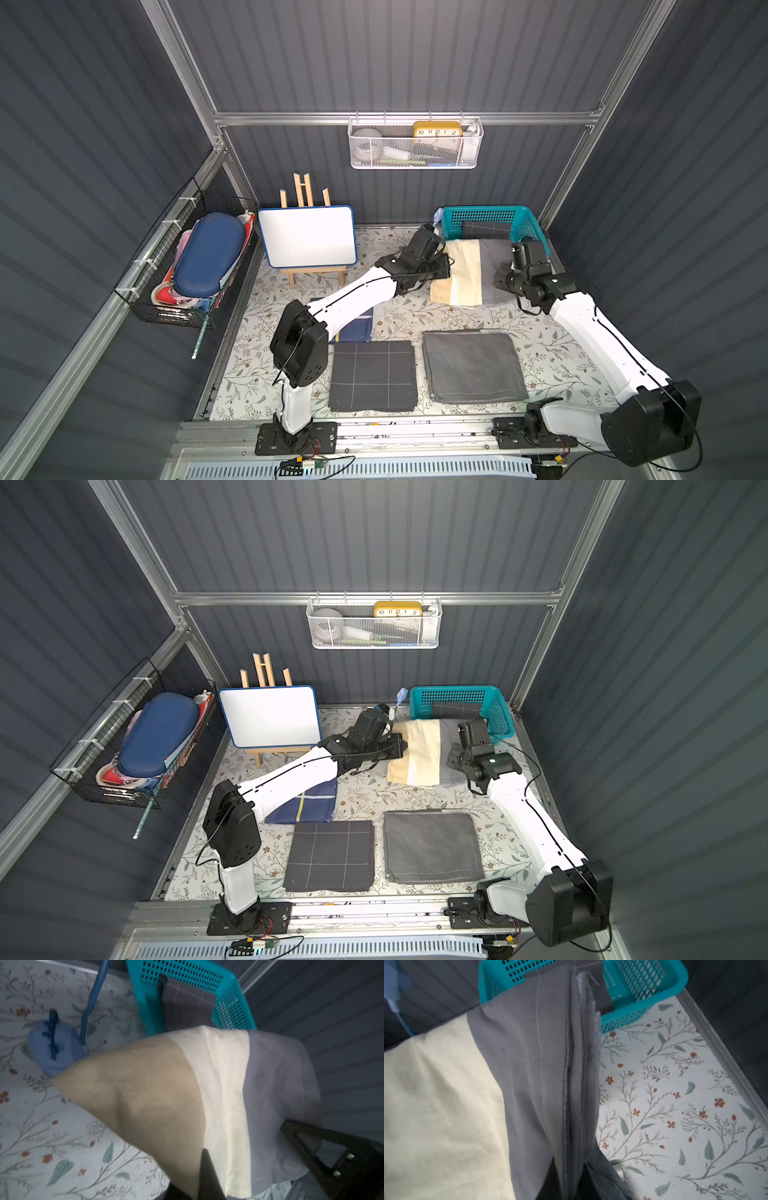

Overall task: Put the folded pillowcase in the basket
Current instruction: Place the pillowcase in the basket.

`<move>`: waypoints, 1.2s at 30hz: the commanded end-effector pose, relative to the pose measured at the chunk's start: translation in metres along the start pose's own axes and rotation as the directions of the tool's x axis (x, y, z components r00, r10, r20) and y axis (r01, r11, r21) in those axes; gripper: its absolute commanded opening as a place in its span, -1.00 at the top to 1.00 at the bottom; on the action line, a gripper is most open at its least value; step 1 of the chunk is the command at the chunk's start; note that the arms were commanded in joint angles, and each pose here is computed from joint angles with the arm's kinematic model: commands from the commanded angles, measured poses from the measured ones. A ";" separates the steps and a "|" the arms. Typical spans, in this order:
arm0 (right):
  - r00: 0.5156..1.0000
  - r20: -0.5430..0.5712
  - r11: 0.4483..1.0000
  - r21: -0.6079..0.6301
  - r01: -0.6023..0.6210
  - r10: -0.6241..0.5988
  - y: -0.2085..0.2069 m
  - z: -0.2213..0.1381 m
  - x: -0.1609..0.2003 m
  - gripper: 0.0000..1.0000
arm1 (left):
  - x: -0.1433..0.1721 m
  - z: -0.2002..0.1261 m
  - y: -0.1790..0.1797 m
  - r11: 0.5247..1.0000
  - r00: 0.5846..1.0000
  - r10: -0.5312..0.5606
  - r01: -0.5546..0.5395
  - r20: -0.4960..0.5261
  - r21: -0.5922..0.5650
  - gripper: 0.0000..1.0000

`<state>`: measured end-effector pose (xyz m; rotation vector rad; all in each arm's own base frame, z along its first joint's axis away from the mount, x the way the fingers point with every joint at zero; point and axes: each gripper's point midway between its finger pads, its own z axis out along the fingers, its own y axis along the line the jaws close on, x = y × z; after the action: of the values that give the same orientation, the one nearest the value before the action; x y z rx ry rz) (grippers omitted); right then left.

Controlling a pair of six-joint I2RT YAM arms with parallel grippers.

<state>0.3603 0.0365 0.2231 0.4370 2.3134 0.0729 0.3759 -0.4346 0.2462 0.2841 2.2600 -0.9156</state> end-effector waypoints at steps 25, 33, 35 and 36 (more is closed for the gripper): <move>0.975 0.168 0.962 0.256 0.099 -0.145 -0.004 0.090 -0.110 1.00 | -0.091 0.093 -0.061 0.948 0.922 0.208 -0.272 0.326 0.166 1.00; 0.975 0.205 0.968 0.250 0.028 -0.081 -0.027 0.119 -0.120 1.00 | -0.099 0.111 -0.061 0.921 0.872 0.238 -0.342 0.427 0.186 1.00; 0.972 0.225 0.971 0.239 0.006 -0.062 -0.033 0.126 -0.126 1.00 | -0.102 0.115 -0.058 0.918 0.862 0.236 -0.349 0.449 0.187 1.00; 0.970 0.235 0.972 0.234 0.000 -0.057 -0.034 0.129 -0.128 1.00 | -0.103 0.117 -0.057 0.917 0.856 0.236 -0.353 0.461 0.187 1.00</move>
<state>0.5122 -0.0411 0.2176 0.4861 2.1357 -0.2828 0.4808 -0.5486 0.2593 0.4718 1.7681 -0.9814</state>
